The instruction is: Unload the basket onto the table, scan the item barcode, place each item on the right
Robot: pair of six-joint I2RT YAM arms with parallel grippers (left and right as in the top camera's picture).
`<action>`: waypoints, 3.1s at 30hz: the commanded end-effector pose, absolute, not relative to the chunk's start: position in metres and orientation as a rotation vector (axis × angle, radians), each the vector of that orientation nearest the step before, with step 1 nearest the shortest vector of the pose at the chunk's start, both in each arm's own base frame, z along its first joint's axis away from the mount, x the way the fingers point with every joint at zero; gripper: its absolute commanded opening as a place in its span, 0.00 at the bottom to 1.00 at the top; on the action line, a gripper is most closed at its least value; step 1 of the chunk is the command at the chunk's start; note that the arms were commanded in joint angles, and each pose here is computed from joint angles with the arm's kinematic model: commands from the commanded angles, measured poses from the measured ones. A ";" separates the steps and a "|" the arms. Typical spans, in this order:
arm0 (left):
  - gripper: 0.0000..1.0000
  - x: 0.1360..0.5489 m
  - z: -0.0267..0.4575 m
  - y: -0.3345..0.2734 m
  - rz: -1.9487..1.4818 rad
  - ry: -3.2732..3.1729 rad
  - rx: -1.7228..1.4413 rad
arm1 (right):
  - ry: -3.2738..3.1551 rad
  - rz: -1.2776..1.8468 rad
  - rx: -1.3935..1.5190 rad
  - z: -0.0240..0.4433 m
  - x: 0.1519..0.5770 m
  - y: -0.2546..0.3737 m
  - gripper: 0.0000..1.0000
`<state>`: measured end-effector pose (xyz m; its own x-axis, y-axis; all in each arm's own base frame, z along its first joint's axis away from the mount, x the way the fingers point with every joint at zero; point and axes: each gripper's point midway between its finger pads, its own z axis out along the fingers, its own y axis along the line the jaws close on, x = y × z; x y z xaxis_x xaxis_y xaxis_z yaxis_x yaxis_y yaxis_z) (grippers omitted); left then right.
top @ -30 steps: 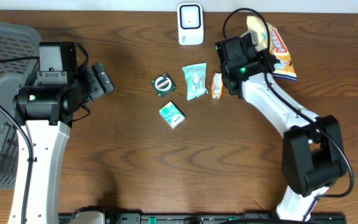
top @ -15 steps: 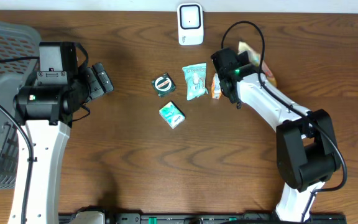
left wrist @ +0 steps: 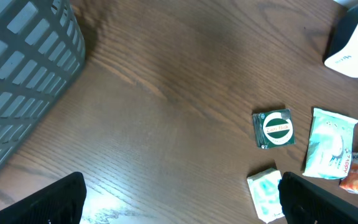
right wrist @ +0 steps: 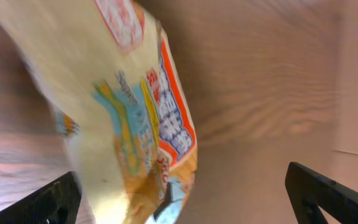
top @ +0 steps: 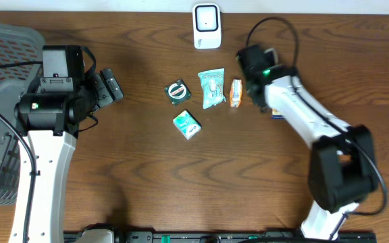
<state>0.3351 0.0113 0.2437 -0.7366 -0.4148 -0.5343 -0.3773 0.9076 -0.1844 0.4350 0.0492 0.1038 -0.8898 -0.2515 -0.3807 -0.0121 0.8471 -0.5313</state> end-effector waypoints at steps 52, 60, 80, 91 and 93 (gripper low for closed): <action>0.98 0.335 0.244 0.016 -0.060 2.474 -0.569 | 2.076 0.557 0.051 0.220 0.578 0.174 0.01; 0.98 0.335 0.244 0.016 -0.061 2.474 -0.570 | 2.092 0.452 0.089 0.176 0.597 0.192 0.02; 0.98 0.335 0.244 0.016 -0.061 2.474 -0.570 | 2.254 0.301 0.109 0.123 0.582 0.184 0.01; 0.98 0.335 0.244 0.016 -0.061 2.474 -0.570 | 2.249 0.236 0.128 0.186 0.591 0.151 0.01; 0.98 0.335 0.244 0.016 -0.061 2.474 -0.570 | 2.257 0.174 0.194 0.202 0.593 0.118 0.01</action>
